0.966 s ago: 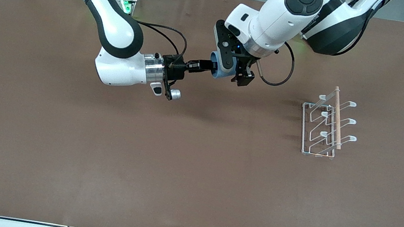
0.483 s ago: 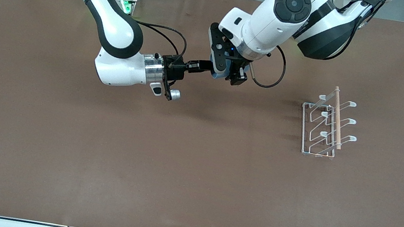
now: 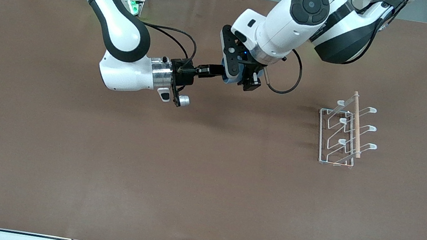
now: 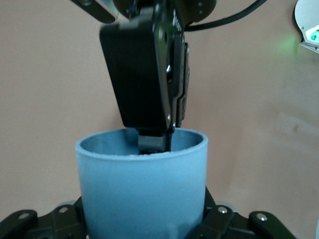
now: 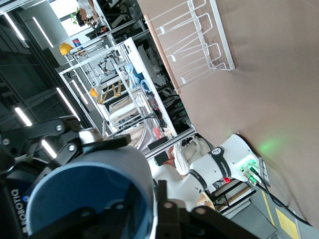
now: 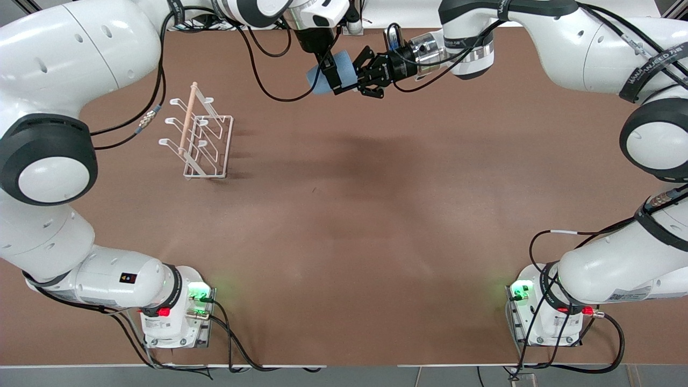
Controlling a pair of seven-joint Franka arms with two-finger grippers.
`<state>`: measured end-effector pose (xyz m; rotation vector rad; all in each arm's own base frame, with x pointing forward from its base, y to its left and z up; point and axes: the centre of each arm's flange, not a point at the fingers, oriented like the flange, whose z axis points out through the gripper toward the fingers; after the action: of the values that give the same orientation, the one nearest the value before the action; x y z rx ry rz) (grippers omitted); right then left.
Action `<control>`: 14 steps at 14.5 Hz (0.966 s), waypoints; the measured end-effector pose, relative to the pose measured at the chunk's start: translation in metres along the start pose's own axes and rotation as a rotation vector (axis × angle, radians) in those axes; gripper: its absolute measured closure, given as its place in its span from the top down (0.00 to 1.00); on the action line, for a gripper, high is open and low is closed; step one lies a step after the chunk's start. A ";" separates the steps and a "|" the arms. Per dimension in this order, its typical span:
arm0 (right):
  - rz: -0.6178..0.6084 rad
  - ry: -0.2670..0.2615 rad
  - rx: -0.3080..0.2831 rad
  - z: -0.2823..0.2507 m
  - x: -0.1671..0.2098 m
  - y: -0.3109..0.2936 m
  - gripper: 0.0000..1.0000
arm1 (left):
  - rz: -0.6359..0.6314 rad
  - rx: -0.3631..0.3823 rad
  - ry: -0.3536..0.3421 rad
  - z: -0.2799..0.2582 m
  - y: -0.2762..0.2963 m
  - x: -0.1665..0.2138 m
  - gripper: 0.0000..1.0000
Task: Hang cup on cup holder
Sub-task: 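Open the right gripper and release the cup to the left gripper, then carry the cup to the rack with the left gripper while the right gripper retracts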
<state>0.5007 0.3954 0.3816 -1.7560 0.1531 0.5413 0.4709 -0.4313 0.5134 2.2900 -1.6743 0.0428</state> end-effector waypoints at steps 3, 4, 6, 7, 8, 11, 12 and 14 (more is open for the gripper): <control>0.007 0.058 0.001 -0.025 0.008 -0.005 0.58 | -0.002 0.012 -0.064 0.002 -0.007 -0.011 0.78; 0.018 0.086 -0.012 -0.042 0.015 -0.004 0.67 | 0.005 0.040 -0.109 0.002 -0.012 -0.017 0.78; 0.033 0.148 -0.090 -0.083 0.029 0.003 0.89 | 0.007 0.103 -0.221 0.003 -0.020 -0.030 0.78; 0.039 0.182 -0.131 -0.105 0.035 0.008 0.98 | 0.009 0.146 -0.286 0.004 -0.025 -0.038 0.78; 0.044 0.219 -0.176 -0.128 0.041 0.011 1.00 | 0.022 0.207 -0.364 0.004 -0.030 -0.045 0.78; 0.003 0.335 -0.381 -0.204 0.049 0.016 1.00 | 0.043 0.340 -0.568 0.003 -0.041 -0.064 0.78; -0.017 0.377 -0.461 -0.233 0.049 0.015 1.00 | 0.040 0.371 -0.627 0.002 -0.046 -0.072 0.78; -0.052 0.455 -0.626 -0.290 0.047 0.016 1.00 | 0.066 0.421 -0.737 0.004 -0.061 -0.087 0.78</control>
<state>0.6163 0.1250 0.3936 -2.4728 0.2746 0.1398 0.4999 -0.3355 0.4785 2.7660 -2.2591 -0.5493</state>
